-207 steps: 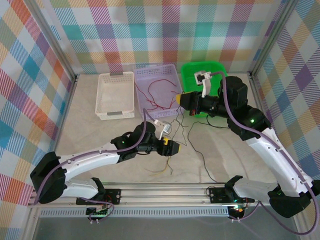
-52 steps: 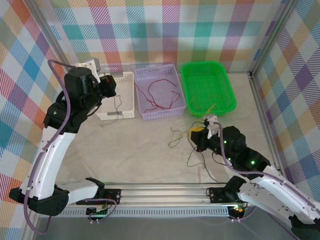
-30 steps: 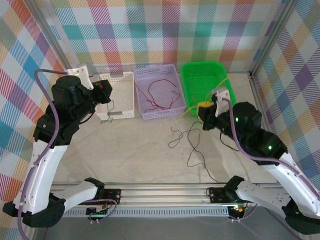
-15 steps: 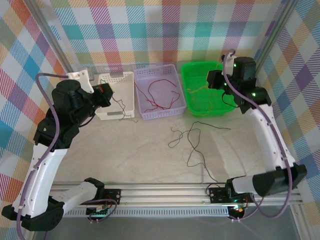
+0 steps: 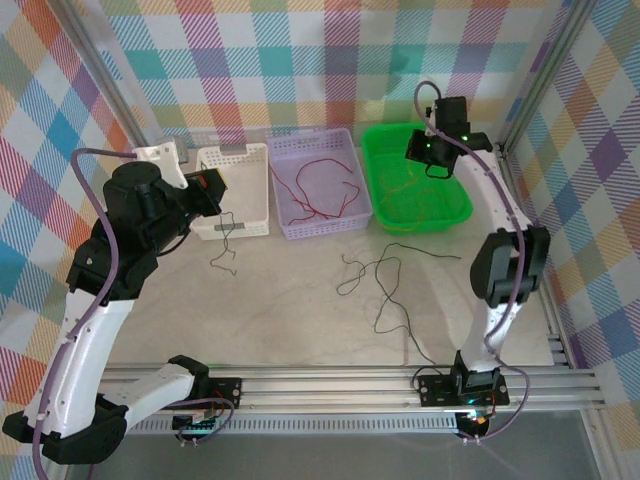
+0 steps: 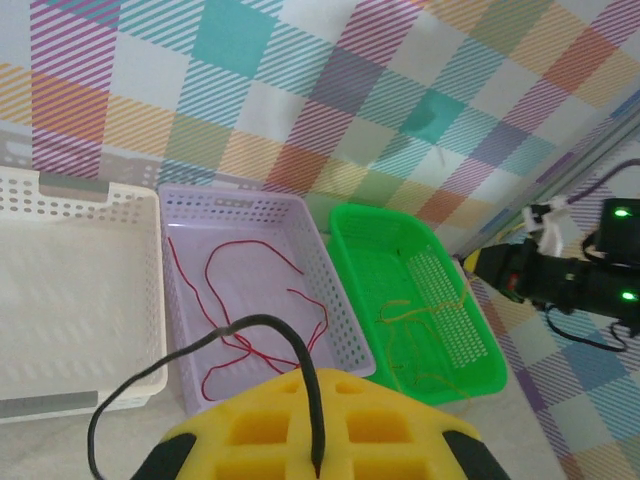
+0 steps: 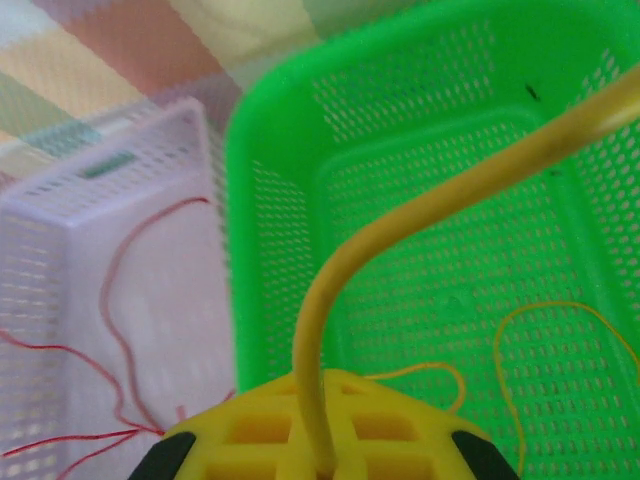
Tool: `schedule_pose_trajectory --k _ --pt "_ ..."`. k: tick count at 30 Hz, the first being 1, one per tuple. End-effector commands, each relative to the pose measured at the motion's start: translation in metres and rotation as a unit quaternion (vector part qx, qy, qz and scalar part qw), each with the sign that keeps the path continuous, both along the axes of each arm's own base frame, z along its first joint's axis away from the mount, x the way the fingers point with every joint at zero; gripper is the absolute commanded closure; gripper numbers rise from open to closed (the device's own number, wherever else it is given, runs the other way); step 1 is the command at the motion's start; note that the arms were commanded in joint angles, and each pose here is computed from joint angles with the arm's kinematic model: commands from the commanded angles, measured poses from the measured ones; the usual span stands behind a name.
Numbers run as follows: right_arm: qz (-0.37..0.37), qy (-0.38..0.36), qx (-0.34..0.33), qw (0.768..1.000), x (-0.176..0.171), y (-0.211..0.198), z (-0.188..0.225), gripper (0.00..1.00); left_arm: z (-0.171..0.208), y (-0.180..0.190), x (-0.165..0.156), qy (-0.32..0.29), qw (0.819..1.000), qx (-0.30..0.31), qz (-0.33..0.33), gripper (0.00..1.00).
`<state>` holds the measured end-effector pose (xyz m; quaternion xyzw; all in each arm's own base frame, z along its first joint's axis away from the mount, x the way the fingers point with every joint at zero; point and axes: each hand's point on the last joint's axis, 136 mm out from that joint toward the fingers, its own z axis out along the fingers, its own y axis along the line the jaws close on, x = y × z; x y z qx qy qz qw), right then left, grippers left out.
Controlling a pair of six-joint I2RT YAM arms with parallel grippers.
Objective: Untangle the cables
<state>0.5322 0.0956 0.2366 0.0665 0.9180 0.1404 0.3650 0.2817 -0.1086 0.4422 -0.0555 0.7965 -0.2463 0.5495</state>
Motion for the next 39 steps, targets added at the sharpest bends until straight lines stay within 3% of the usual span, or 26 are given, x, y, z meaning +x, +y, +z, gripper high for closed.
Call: schedule_pose_trajectory --k 1,11,17,24,29,39 --pt "-0.006 0.062 -0.037 0.997 0.001 -0.009 -0.036 1.0 0.008 0.002 -0.001 -0.021 1.0 -0.003 -0.002 1.0" --pt "0.019 0.199 -0.039 0.979 -0.005 0.0 -0.129 1.0 0.001 -0.001 0.003 -0.015 1.0 -0.003 -0.004 1.0" --pt "0.037 0.268 -0.045 0.962 -0.01 0.003 -0.152 1.0 -0.001 0.001 0.003 -0.014 1.0 -0.001 -0.002 1.0" --pt "0.034 0.253 -0.04 0.966 -0.008 0.004 -0.128 0.84 -0.005 0.0 0.002 -0.011 1.0 -0.002 -0.003 1.0" --pt "0.039 0.246 -0.04 0.968 -0.01 0.004 -0.111 0.61 -0.005 0.001 0.002 -0.011 1.0 -0.001 -0.001 1.0" --pt "0.041 0.185 -0.026 0.982 -0.017 0.005 -0.041 0.42 -0.002 0.002 -0.001 -0.014 1.0 -0.003 -0.002 1.0"
